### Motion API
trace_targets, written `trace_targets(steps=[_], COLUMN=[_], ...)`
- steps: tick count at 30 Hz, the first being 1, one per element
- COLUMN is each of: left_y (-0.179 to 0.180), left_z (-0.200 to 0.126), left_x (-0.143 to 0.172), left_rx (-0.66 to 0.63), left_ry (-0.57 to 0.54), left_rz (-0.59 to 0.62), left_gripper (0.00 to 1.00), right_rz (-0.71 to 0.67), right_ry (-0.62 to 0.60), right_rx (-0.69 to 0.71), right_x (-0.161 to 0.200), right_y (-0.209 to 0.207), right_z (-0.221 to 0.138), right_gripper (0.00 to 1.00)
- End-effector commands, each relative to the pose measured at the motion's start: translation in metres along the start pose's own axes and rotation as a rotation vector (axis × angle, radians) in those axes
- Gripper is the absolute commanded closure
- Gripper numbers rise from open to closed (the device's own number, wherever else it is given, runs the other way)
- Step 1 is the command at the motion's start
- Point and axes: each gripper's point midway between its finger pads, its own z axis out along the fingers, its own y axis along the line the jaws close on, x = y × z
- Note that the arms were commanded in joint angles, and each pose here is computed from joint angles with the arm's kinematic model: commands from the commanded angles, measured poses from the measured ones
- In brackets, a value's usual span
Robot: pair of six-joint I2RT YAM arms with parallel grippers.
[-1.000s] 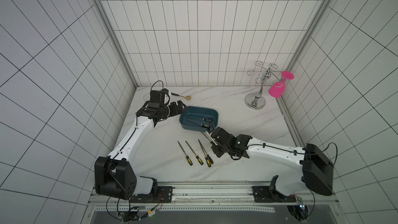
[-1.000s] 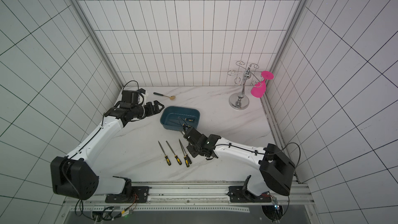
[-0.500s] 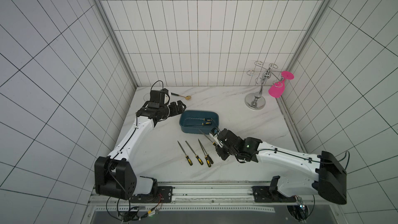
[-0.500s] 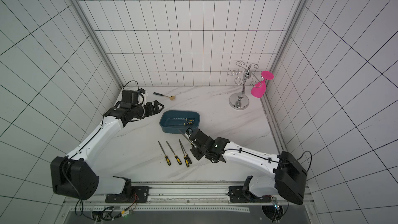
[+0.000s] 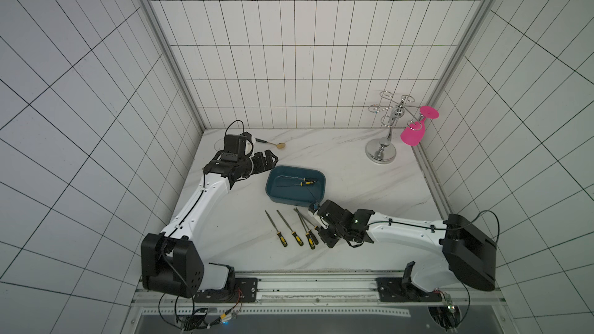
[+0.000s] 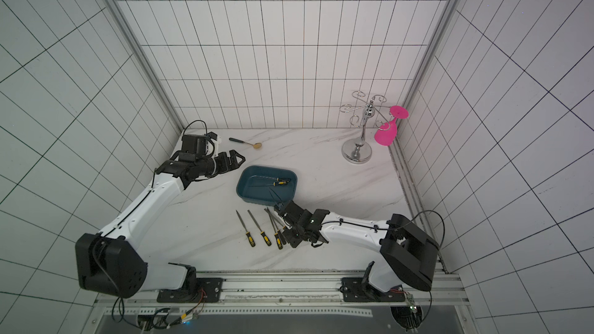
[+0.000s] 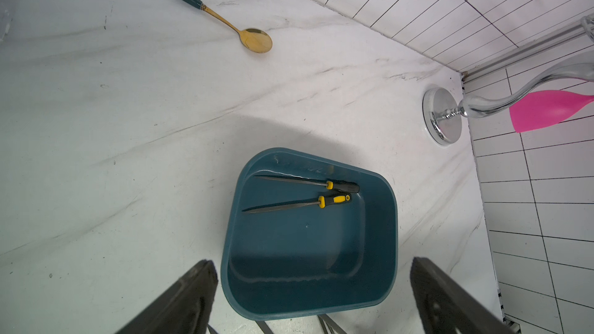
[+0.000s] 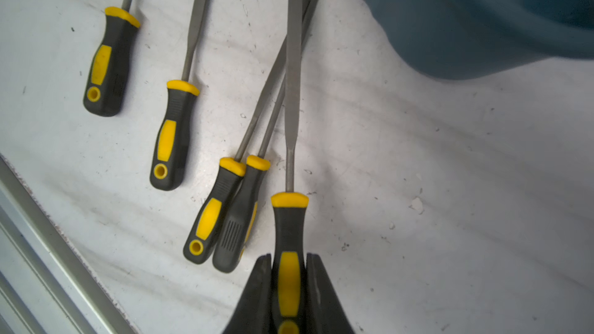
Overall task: Put the file tool into the storage box
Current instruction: Pick up the file tool from the center of the board, then place the file tool in the storage box.
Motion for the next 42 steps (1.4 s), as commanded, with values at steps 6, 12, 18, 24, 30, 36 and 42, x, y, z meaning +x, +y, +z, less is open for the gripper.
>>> trace_targets(steps=[6, 12, 18, 24, 30, 36, 42], left_y=[-0.003, -0.008, -0.016, -0.012, 0.015, 0.013, 0.03], left_z=[-0.004, -0.005, -0.006, -0.032, -0.021, -0.015, -0.017], left_x=[-0.006, -0.005, -0.007, -0.022, 0.017, 0.018, 0.004], left_rx=[0.006, 0.04, 0.116, 0.15, 0.082, 0.118, 0.204], left_ry=[-0.017, -0.008, 0.005, -0.05, -0.008, 0.054, 0.022], left_rz=[0.016, 0.017, -0.006, -0.059, -0.072, -0.117, -0.259], left_gripper=[0.02, 0.02, 0.02, 0.02, 0.02, 0.02, 0.02], right_rz=[-0.057, -0.109, -0.17, -0.127, -0.122, -0.131, -0.131], right_ry=[-0.054, -0.116, -0.254, -0.336, -0.305, -0.289, -0.241], right_rx=[-0.071, -0.071, 0.003, -0.01, 0.077, 0.036, -0.011], right_x=[-0.025, -0.046, -0.082, -0.119, -0.151, -0.165, -0.17], right_y=[0.027, 0.032, 0.019, -0.02, -0.067, -0.085, -0.09], right_z=[-0.008, -0.034, -0.085, -0.114, -0.094, -0.063, -0.027], right_gripper=[0.93, 0.93, 0.94, 0.92, 0.95, 0.97, 0.97])
